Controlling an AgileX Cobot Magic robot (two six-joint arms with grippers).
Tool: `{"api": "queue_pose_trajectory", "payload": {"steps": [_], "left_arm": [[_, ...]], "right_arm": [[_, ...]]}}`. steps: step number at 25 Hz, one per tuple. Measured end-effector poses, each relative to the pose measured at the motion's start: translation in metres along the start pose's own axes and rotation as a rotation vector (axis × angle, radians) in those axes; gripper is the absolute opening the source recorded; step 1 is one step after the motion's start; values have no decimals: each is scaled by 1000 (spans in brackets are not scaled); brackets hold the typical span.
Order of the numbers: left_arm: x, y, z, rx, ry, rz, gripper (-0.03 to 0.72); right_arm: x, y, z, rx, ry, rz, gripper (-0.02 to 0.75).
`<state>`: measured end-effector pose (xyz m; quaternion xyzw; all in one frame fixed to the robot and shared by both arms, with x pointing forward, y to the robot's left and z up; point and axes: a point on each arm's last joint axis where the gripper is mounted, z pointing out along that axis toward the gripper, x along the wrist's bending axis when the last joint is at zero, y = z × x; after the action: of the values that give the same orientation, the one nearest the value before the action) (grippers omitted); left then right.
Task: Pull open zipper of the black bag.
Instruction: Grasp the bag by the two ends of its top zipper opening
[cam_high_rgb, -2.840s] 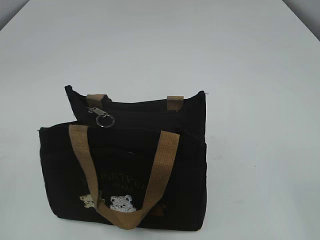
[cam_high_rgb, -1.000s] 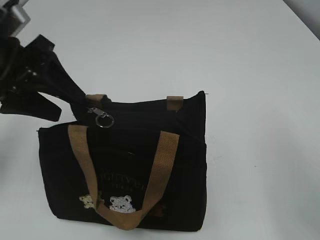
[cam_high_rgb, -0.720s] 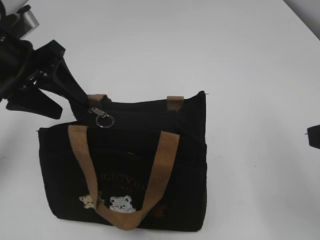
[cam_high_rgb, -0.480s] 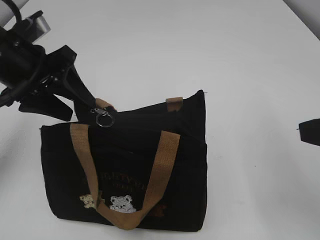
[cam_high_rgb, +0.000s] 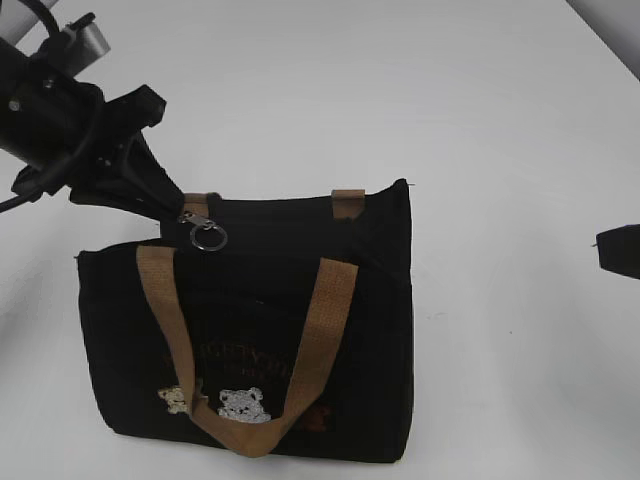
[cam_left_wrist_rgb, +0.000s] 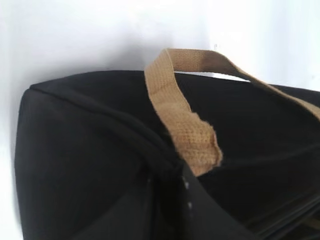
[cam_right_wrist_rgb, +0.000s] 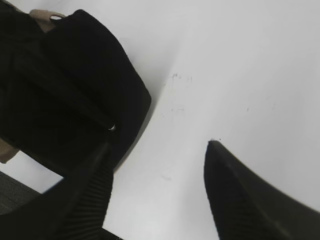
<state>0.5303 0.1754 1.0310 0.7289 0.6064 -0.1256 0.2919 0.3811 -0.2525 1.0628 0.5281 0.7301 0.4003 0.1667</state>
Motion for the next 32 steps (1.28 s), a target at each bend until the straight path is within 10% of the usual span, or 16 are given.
{"api": "queue_pose_trajectory", "payload": {"steps": [7,23,32], "left_arm": [[-5,-4,-7,5,-10,29,34],[-19,-14,-29,-1,-24,85,32],[-19,-14,-29,0,-33,80,33]], "right_arm": [[5,3,0,-33,51,-66,453],[31,64,36,-77,513,-434,351],[119,84,97,96,677,-920,348]]}}
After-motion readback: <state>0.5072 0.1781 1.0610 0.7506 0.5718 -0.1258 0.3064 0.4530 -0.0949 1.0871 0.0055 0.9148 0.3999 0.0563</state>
